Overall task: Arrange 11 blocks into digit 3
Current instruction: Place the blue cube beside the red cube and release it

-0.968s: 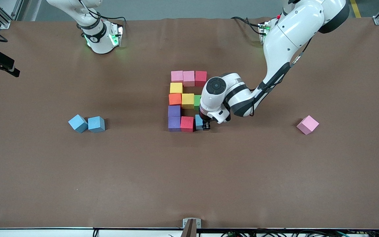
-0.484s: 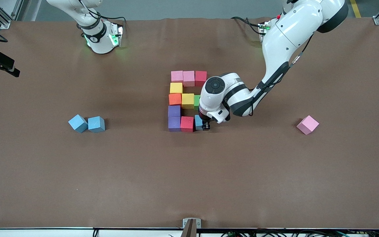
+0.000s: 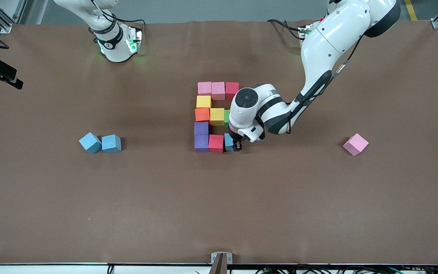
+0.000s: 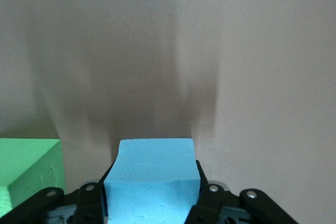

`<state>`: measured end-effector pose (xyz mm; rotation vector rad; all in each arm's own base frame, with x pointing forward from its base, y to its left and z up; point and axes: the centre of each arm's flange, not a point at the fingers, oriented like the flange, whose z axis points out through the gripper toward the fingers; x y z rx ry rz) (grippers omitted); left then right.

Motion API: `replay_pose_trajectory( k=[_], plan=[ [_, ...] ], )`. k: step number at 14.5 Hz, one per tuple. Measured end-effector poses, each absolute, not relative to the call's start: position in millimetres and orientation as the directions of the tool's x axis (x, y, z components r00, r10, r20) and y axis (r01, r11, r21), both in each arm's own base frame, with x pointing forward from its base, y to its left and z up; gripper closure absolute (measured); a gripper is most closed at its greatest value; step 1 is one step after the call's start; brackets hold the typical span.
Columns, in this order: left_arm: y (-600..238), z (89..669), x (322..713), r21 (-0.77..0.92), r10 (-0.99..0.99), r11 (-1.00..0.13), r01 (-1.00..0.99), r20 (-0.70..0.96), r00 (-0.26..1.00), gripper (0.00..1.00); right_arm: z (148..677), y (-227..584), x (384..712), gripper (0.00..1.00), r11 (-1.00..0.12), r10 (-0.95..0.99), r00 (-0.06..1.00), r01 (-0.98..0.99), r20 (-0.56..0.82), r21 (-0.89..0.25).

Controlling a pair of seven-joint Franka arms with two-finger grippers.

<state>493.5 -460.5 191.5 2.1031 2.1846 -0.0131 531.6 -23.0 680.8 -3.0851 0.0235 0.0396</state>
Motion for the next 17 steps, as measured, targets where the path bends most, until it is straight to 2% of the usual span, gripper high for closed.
replay_pose_trajectory(
  k=[17],
  plan=[
    [-470.6, 190.9, 490.9, 0.090, 0.997, 0.026, 0.996, -0.076, -0.020, 0.45, 680.8, -23.0, 531.6, 0.00, -0.998, -0.015, 1.000, -0.016, -0.026, -0.056]
  ],
)
